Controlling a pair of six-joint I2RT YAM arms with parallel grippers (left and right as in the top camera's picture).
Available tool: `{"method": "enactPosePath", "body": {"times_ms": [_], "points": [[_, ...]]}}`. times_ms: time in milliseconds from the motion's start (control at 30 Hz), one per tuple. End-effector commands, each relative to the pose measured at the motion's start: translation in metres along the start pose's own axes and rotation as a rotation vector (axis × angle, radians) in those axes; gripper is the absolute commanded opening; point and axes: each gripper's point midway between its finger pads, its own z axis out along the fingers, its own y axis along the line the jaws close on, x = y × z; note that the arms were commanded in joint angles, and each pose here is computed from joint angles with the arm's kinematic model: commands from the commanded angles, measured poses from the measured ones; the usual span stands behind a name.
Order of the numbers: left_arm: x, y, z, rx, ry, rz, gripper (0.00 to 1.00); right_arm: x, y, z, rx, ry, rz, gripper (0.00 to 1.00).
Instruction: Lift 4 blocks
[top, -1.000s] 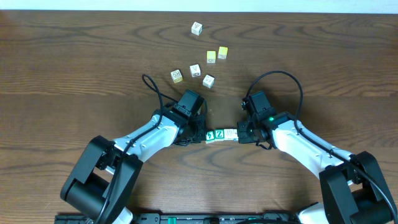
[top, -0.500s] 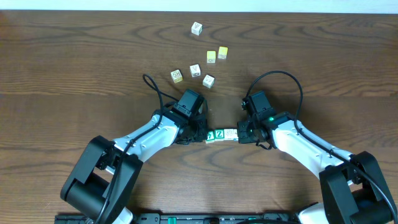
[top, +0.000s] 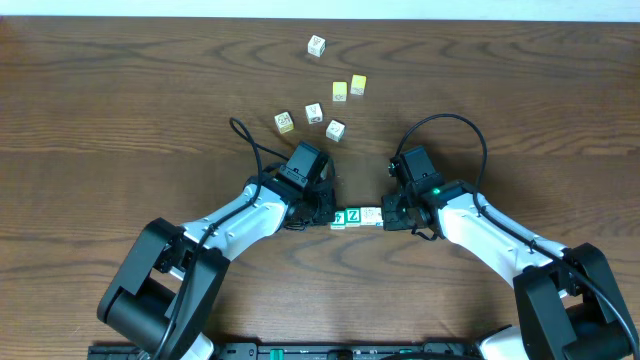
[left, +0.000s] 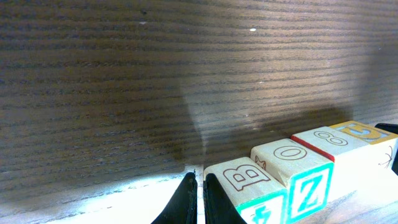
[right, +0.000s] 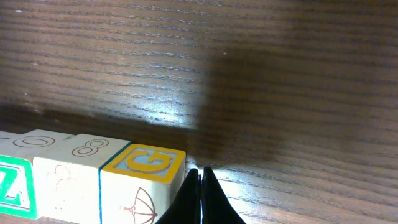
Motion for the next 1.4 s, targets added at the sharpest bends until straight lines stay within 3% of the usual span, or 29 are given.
{"method": "enactPosePath", "body": {"times_ms": [0, 200, 500, 867, 1367], "points": [[0.003, 0.003, 0.004, -0.001, 0.014, -0.007, 0.07, 0.000, -0.003, 0.002, 0.011, 0.002, 0.008, 0.01], [0.004, 0.004, 0.004, -0.005, 0.015, -0.008, 0.07, 0.000, -0.003, 0.002, 0.011, 0.003, 0.008, 0.01], [0.013, 0.047, -0.001, -0.219, 0.020, -0.039, 0.07, 0.000, -0.004, 0.002, 0.012, 0.003, 0.008, 0.01], [0.033, 0.056, -0.008, -0.271, 0.095, -0.053, 0.07, 0.001, -0.004, 0.002, 0.013, 0.004, 0.008, 0.01], [0.037, 0.009, -0.031, -0.178, 0.015, 0.038, 0.07, 0.001, -0.004, 0.002, 0.013, 0.005, 0.008, 0.01]]}}
